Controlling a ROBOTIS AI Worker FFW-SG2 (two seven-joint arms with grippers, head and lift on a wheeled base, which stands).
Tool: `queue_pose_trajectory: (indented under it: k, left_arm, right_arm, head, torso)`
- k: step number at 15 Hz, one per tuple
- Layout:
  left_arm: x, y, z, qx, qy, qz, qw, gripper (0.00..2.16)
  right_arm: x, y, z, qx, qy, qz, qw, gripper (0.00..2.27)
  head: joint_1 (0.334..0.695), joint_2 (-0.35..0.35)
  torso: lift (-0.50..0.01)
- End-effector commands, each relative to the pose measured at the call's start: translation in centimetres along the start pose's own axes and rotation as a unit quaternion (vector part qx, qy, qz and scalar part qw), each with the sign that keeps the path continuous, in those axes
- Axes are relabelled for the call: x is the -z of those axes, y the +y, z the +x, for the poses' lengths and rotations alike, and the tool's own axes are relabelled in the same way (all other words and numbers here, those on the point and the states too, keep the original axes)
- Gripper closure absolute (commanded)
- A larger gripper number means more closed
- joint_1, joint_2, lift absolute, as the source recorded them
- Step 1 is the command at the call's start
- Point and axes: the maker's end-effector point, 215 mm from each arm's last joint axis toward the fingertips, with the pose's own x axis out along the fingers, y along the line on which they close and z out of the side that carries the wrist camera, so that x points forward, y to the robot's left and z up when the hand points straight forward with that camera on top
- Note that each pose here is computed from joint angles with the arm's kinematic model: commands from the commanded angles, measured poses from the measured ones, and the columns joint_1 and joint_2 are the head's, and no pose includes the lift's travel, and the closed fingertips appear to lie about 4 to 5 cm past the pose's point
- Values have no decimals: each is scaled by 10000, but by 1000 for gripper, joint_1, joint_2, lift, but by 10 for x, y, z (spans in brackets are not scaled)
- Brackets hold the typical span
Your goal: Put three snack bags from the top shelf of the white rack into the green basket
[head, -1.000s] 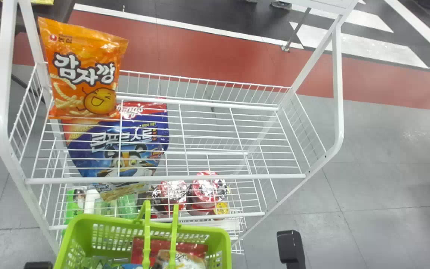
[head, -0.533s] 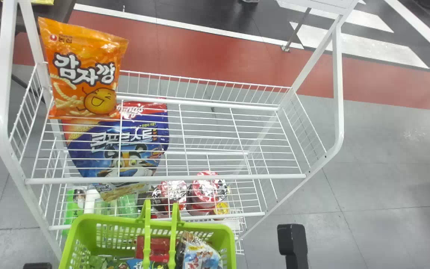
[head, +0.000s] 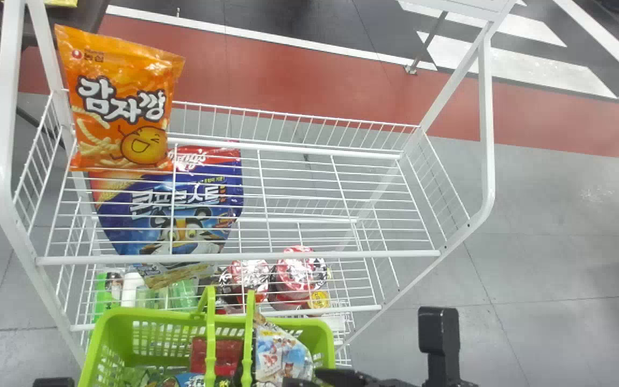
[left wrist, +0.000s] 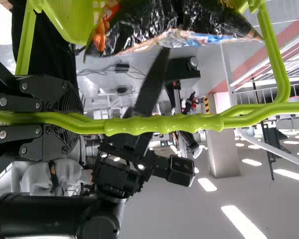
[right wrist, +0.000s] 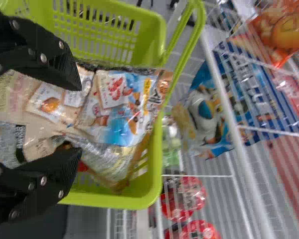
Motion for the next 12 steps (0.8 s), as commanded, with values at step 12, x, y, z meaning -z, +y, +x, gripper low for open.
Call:
queue_pose_trajectory:
  k: [12]
  left_arm:
    - [1,5,5,-71,38,-14,10000,2145]
  right_arm:
    - [-166,2,-64,1099,-3539,-1595,9150,66]
  head:
    - [695,-350]
  torso:
    - [0]
